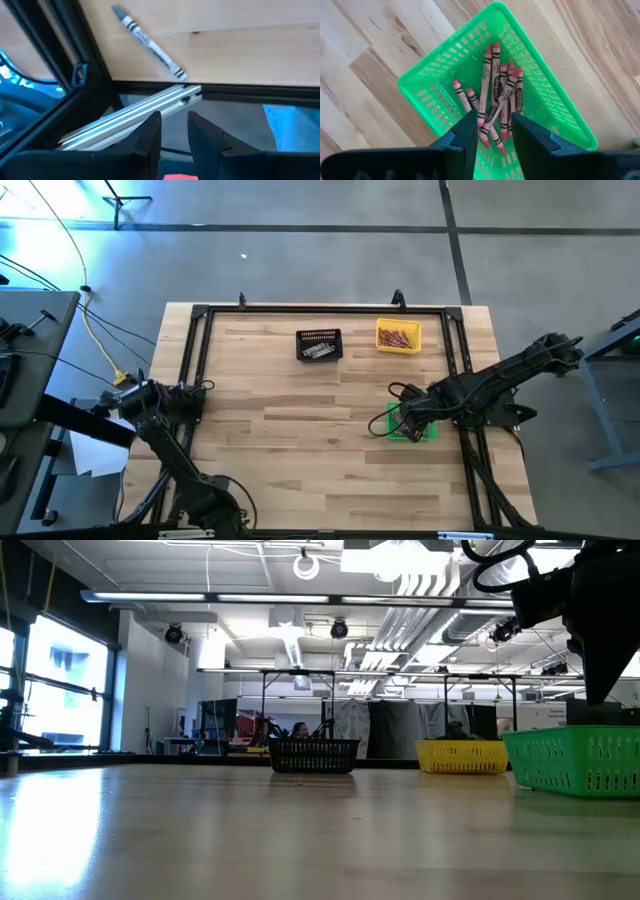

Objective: Sort crayons
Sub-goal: Put the gray crayon into the black basket

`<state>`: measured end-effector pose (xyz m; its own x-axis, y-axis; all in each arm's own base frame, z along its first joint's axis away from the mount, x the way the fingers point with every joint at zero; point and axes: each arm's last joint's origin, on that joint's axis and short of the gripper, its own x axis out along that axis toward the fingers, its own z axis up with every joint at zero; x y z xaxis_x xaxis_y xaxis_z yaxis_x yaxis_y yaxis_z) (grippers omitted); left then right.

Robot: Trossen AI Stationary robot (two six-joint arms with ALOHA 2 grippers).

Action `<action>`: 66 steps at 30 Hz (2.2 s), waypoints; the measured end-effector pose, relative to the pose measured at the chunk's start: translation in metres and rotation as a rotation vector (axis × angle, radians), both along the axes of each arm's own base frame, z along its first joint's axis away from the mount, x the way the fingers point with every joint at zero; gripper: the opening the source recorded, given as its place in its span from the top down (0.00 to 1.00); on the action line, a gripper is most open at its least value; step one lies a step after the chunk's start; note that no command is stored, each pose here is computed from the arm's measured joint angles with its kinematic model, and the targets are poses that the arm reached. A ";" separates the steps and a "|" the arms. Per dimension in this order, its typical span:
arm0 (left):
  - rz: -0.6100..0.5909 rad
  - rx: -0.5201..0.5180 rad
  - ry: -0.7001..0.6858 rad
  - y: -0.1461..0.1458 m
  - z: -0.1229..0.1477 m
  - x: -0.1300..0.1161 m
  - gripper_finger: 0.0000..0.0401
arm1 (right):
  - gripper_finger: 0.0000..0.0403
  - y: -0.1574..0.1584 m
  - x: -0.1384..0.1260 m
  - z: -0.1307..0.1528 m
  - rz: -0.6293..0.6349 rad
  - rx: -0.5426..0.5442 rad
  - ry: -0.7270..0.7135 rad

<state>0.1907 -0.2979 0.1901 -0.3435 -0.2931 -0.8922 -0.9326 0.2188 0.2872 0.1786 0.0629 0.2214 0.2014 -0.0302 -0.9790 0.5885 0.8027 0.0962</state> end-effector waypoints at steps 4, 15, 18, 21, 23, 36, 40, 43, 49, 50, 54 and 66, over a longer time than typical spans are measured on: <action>-0.004 0.021 0.017 -0.004 -0.011 0.001 0.80 | 0.74 0.000 0.000 0.000 0.000 0.000 0.001; -0.016 0.072 0.065 -0.009 -0.031 -0.004 0.80 | 0.74 -0.005 -0.001 0.000 -0.005 -0.011 0.030; -0.013 0.101 0.082 -0.004 -0.038 -0.007 0.80 | 0.74 -0.008 0.000 0.000 0.000 -0.016 0.031; -0.002 0.113 0.082 0.001 -0.044 -0.005 0.80 | 0.74 -0.011 0.000 -0.001 0.017 -0.023 0.038; 0.009 0.120 0.070 0.005 -0.047 -0.002 0.80 | 0.74 -0.013 0.000 -0.001 0.009 -0.024 0.041; 0.038 0.097 -0.037 0.022 -0.028 0.012 0.80 | 0.74 -0.018 0.001 -0.001 0.024 -0.091 0.038; 0.023 0.143 -0.120 0.030 -0.018 0.013 0.80 | 0.74 -0.018 0.001 0.000 -0.008 -0.083 0.032; 0.005 0.201 -0.194 0.037 -0.010 0.014 0.80 | 0.74 -0.018 0.001 0.000 -0.003 -0.084 0.031; -0.079 0.414 -0.402 0.057 0.006 0.016 0.80 | 0.74 -0.018 0.002 0.000 -0.002 -0.081 0.022; -0.095 0.442 -0.419 0.061 0.009 0.016 0.80 | 0.74 -0.018 0.002 0.000 -0.002 -0.080 0.019; -0.114 0.506 -0.394 0.076 0.018 0.016 0.80 | 0.74 -0.018 0.003 0.000 -0.002 -0.078 0.012; -0.025 0.454 -0.389 0.085 0.013 -0.010 0.80 | 0.74 -0.017 0.005 0.000 -0.003 -0.073 -0.008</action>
<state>0.1804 -0.2132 0.2029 0.0314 0.1509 -0.9881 -0.9841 0.1775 -0.0042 0.1835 0.0456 0.2215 0.2088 -0.1022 -0.9726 0.5901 0.8062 0.0420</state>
